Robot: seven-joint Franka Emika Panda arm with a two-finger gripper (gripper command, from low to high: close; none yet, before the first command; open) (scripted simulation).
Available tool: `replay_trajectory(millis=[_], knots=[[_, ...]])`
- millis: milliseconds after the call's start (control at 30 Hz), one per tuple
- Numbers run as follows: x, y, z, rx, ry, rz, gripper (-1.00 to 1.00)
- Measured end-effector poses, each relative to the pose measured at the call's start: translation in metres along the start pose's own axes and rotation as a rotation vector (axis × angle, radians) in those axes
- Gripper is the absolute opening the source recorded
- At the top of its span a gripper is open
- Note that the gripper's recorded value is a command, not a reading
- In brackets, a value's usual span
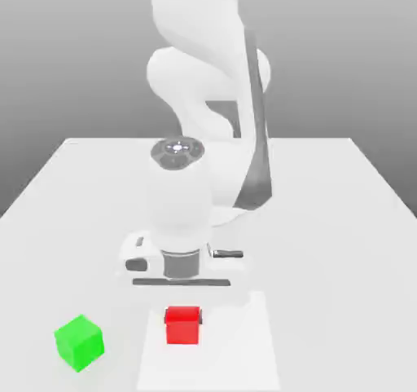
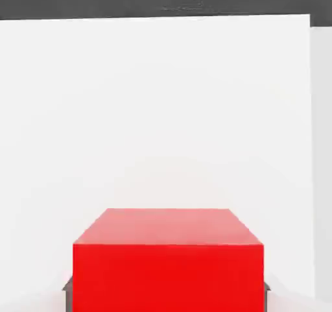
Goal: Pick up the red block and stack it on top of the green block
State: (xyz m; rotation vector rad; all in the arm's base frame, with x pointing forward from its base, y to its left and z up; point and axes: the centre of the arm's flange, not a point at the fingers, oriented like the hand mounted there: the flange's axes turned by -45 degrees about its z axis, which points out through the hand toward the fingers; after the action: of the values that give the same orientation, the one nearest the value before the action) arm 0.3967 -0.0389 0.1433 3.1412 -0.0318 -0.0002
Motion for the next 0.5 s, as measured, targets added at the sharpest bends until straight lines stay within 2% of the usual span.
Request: replay_trajectory(millis=[233,433,500], knots=[[0.001,0.002,-0.059,0.000,0.000,0.002,-1.00],[0.027,0.140,-0.097,0.002,0.000,0.102,-1.00],[0.032,0.154,-0.087,0.002,0.000,0.095,-1.00]])
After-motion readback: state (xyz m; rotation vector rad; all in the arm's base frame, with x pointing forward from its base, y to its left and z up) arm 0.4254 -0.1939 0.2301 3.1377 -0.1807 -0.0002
